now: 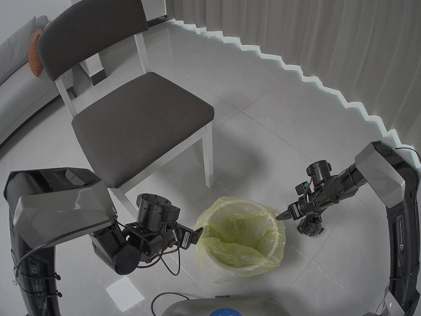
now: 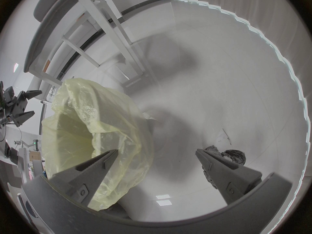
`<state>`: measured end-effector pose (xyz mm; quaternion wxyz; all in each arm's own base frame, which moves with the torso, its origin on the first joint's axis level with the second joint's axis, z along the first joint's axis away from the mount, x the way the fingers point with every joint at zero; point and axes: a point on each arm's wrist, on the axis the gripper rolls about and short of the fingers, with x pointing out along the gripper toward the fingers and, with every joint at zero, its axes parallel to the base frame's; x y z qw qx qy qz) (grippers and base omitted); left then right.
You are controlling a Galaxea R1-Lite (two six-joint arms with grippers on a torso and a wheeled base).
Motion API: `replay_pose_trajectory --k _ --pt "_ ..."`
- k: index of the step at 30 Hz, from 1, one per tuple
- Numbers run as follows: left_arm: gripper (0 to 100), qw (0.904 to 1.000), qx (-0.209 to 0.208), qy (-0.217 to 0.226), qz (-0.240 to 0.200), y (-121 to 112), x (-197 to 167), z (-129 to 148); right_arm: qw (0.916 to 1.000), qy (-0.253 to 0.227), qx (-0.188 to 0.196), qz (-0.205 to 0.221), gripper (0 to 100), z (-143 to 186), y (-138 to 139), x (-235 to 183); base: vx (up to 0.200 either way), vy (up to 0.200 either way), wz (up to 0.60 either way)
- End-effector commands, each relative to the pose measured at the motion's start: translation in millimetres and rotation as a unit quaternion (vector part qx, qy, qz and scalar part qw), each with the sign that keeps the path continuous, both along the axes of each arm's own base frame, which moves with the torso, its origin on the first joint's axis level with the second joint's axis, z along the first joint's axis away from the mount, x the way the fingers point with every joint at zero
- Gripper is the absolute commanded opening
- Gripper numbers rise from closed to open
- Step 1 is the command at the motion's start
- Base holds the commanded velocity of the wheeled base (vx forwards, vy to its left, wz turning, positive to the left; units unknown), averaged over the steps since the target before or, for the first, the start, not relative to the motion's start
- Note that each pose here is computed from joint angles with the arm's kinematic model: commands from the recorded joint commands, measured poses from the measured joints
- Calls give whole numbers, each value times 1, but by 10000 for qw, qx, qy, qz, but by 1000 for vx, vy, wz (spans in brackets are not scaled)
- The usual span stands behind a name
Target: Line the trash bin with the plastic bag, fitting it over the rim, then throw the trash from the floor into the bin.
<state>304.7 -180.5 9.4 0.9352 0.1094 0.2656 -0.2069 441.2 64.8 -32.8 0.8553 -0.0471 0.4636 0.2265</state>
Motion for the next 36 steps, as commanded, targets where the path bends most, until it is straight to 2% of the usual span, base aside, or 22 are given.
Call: replay_pose_trajectory --k 1,11,13,14,17,18,23,27,29,30,36 --pt "100 10000 -16 -30 -9 -2 1 1 9999 130 -24 18 100 -19 1 4 0 0 0" --pt "100 10000 -4 -35 -71 -6 1 1 9999 104 -48 85 100 -20 3 5 0 0 0" --pt "100 9999 -13 -48 -125 -10 0 2 10000 46 -36 2 100 -10 -4 4 0 0 0" --pt "100 9999 -18 -46 -121 -10 0 2 9999 -88 -28 -86 100 7 -13 2 0 0 0" --pt "100 9999 -34 -72 -90 -8 1 3 9996 -251 -41 -135 100 25 -22 0 0 0 0" --pt "100 9999 -46 -91 -75 -7 1 4 9991 -406 -57 -147 100 40 -27 -2 0 0 0" --pt "100 9996 -139 -225 -31 -2 0 18 9976 -688 -35 -66 100 76 -23 -17 0 0 0" --pt "100 9995 -185 -269 43 10 -6 29 9969 -667 -10 427 100 89 16 -43 0 0 0" --pt "100 9995 -177 -256 59 12 -7 29 9968 -638 -16 484 100 88 20 -46 0 0 0" --pt "100 9995 -183 -217 113 22 -11 32 9951 -555 -54 815 100 85 47 -59 0 0 0" --pt "100 9988 -303 -337 193 36 -21 37 9901 -589 -425 1202 100 69 95 -70 0 0 0"
